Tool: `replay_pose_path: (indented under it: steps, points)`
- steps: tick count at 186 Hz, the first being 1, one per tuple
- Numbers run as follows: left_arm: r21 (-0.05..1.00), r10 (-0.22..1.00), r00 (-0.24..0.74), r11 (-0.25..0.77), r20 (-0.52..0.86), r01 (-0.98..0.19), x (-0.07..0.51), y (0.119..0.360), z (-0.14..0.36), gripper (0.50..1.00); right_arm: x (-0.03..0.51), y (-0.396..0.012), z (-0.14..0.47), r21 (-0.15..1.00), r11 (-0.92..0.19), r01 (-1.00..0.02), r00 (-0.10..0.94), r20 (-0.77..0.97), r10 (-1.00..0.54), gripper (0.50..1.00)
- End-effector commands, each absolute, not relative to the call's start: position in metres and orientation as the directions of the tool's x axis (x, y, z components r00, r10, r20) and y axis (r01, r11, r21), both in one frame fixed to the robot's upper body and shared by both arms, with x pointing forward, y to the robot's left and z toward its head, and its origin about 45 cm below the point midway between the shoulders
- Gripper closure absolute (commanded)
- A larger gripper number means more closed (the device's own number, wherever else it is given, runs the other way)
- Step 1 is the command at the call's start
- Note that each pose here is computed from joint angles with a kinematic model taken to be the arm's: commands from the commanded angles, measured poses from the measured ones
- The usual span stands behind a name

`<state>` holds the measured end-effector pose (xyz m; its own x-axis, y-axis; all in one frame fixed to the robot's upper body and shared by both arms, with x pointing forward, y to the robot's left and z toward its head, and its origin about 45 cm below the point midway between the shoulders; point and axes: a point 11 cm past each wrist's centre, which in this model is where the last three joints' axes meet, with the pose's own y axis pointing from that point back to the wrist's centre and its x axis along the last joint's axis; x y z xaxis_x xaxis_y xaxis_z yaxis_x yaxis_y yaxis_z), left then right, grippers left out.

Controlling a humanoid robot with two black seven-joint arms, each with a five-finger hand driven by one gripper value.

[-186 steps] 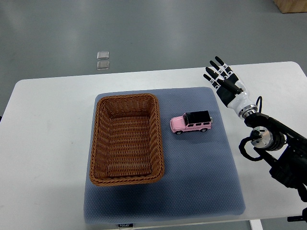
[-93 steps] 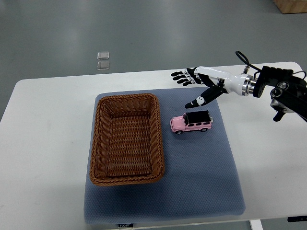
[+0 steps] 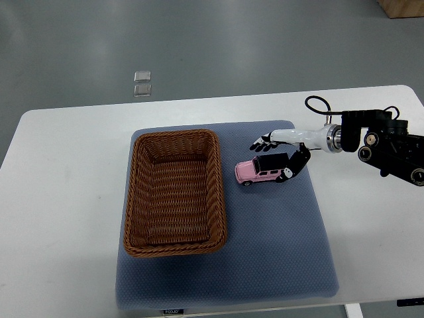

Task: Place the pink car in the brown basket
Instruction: 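Reach the right hand over the pink toy car, fingers down, then close the right hand's fingers around the pink car's black roof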

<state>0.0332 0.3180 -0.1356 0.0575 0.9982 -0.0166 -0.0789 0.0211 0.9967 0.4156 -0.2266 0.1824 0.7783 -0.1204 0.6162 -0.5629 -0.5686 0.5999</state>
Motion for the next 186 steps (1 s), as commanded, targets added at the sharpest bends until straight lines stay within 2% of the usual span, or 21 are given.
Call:
replay_pose_path:
  steps: [1,8,37,56,66,83,100,108,186]
  points:
    - [0.997,0.998,0.056,0.019,-0.015,-0.08,0.034,0.319,-0.136,0.5,0.413,-0.228,0.178,0.606,-0.562,-0.563,0.782,0.611,-0.124,0.664]
    - [0.997,0.998,0.056,0.019,-0.015,-0.078,0.033,0.319,-0.136,0.5,0.412,-0.229,0.176,0.608,-0.561,-0.562,0.783,0.609,-0.125,0.675]
    - [0.997,0.998,0.055,0.016,-0.012,-0.079,0.033,0.32,-0.136,0.5,0.411,-0.227,0.173,0.608,-0.565,-0.558,0.786,0.605,-0.126,0.775]
    - [0.997,0.999,0.054,0.015,-0.011,-0.078,0.033,0.32,-0.136,0.5,0.409,-0.226,0.171,0.611,-0.566,-0.553,0.79,0.601,-0.123,0.791]
    - [0.997,0.999,0.054,0.015,-0.011,-0.078,0.033,0.32,-0.136,0.5,0.409,-0.226,0.17,0.61,-0.566,-0.554,0.79,0.6,-0.126,0.818]
    - [0.997,0.999,0.053,0.012,-0.008,-0.077,0.032,0.321,-0.136,0.5,0.409,-0.226,0.17,0.608,-0.565,-0.557,0.787,0.603,-0.126,0.877]
    - [0.997,0.999,0.053,0.012,-0.008,-0.079,0.033,0.321,-0.136,0.5,0.409,-0.228,0.167,0.609,-0.557,-0.564,0.782,0.61,-0.125,0.971]
    - [0.997,0.999,0.054,0.012,-0.007,-0.079,0.033,0.321,-0.135,0.5,0.409,-0.23,0.167,0.61,-0.553,-0.568,0.781,0.612,-0.127,0.998]
    - [0.997,0.999,0.053,0.01,-0.006,-0.077,0.032,0.322,-0.135,0.5,0.429,-0.251,0.211,0.569,-0.536,-0.624,0.73,0.669,-0.139,1.0]
